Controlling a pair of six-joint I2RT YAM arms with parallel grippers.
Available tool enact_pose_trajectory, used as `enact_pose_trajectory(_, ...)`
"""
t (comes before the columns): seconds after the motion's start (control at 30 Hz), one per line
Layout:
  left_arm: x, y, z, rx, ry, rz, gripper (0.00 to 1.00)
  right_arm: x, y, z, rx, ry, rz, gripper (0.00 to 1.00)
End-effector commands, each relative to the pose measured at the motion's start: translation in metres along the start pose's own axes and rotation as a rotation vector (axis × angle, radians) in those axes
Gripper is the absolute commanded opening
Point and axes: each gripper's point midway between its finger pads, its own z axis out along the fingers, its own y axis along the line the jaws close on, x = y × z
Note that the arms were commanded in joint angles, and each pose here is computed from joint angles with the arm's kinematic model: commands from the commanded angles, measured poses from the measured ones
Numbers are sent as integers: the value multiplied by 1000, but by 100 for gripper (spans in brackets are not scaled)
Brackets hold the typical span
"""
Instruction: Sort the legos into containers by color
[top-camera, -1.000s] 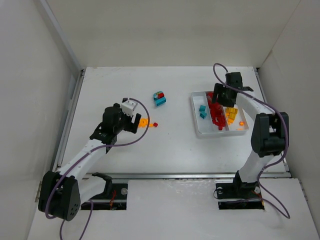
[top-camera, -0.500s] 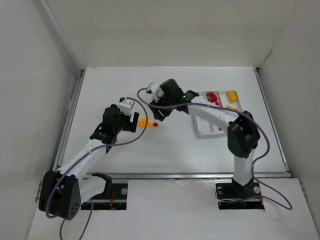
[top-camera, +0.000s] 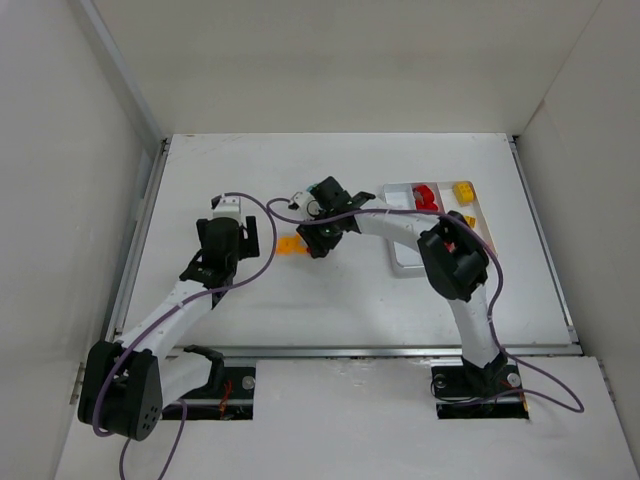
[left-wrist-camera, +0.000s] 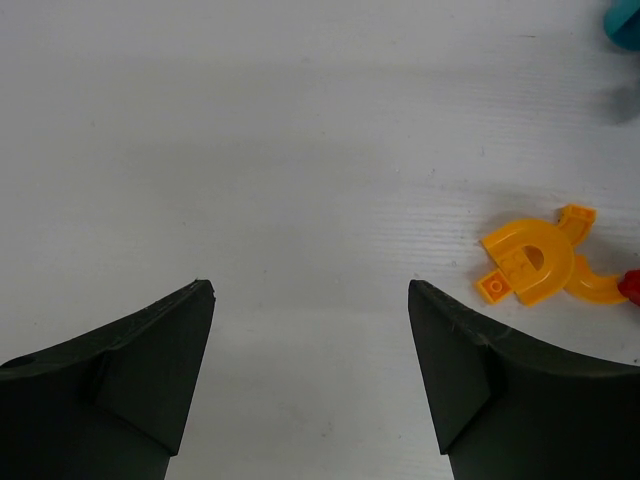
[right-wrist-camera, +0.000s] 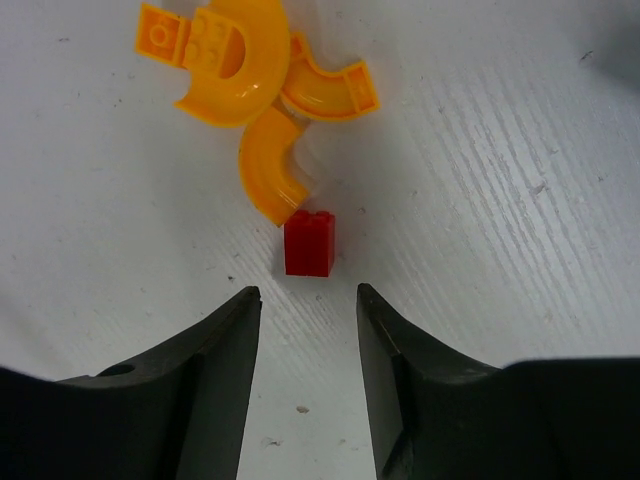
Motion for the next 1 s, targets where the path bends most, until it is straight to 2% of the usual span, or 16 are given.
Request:
enact_pose_trajectory(0.0,-10,6,-3,-36,-43,-57,75,-26,-3,-1,31,-67,-8,49)
enact_pose_trajectory(0.3,-10,6,-2,-35,-51,-51,75,-15,10,21,63,-23,-30,49)
enact_pose_trajectory(0.5,-14,5,-3,-24,-67,-48,75,-20,4,21,99,-28,-19,38)
enact_pose_trajectory(0.6,-14,5,-3,-24,-67,-48,75,-24,2,20,109,-36,-21,21)
enact_pose_trajectory(0.63,-10,5,-3,-25,-58,-45,75,-23,1,20,118,-36,-11,9)
enact_pose_trajectory(0.67,-10,5,-3,-25,-58,-45,75,-23,1,20,118,-36,-11,5)
enact_pose_trajectory(0.7,-12,6,-4,-24,-67,-39,75,-29,-3,16,142,-53,-3,0)
enact_pose_trajectory(0.8,-12,2,-5,-2,-63,-29,75,-30,-14,-1,171,-87,60,0)
enact_pose_trajectory(0.83,-12,1,-5,7,-62,-15,75,-33,-30,-11,182,-119,104,0)
enact_pose_trajectory(0.9,-10,-6,-5,56,-57,16,75,-34,-43,-40,178,-180,214,0)
enact_pose_trajectory(0.93,-12,-10,-7,83,-63,32,75,-36,-68,-59,193,-241,284,0)
enact_pose_trajectory(0.97,-12,-14,-7,112,-62,73,75,-29,-75,-81,212,-275,339,0)
